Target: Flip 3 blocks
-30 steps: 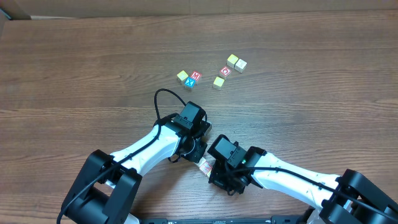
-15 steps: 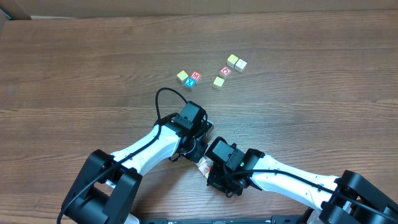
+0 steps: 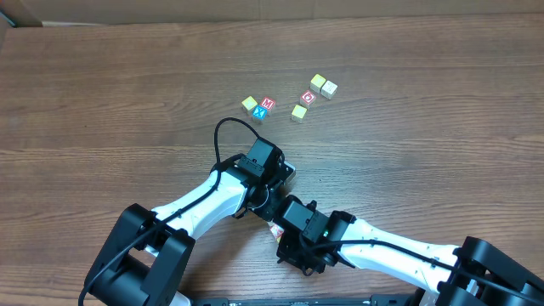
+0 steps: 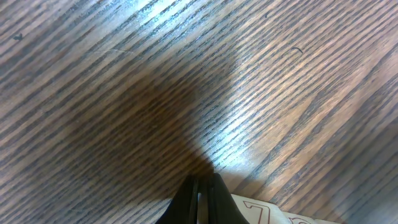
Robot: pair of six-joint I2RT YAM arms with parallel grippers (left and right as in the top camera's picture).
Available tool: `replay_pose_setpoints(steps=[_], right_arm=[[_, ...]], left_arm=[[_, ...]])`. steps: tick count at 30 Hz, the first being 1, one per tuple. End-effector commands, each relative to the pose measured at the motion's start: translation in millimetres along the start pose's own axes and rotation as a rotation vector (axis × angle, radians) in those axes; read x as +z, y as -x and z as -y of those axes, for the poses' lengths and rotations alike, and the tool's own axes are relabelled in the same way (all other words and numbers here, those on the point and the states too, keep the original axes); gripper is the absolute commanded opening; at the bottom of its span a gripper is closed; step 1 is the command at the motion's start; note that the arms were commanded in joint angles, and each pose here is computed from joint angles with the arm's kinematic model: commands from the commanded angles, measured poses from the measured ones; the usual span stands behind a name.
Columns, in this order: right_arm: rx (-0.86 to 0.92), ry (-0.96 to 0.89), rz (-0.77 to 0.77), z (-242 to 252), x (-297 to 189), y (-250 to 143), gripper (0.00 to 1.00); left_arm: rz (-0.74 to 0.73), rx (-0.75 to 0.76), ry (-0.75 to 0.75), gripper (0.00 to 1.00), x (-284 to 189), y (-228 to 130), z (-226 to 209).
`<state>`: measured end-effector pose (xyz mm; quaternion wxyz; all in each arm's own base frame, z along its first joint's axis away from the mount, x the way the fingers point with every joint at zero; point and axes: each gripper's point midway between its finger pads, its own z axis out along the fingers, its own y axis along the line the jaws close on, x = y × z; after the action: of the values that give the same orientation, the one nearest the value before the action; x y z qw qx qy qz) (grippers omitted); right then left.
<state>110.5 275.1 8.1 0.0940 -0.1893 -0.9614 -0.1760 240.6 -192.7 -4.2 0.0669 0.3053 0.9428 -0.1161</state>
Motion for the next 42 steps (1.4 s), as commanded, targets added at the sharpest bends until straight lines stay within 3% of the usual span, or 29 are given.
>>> replay_pose_setpoints(steps=[1,14,42], right_arm=[[0.022,0.007,0.028,-3.2,-0.3,2.7,0.04],[0.021,0.006,0.040,-3.0,-0.4,4.8,0.04],[-0.004,0.031,0.056,-11.2,2.3,-2.1,0.04]], left_arm=[[-0.092,0.031,0.024,0.04,20.3,-26.5,-5.7],[-0.076,0.133,0.000,0.04,24.0,-22.0,15.7],[-0.076,0.137,-0.010,0.04,24.2,-22.2,18.2]])
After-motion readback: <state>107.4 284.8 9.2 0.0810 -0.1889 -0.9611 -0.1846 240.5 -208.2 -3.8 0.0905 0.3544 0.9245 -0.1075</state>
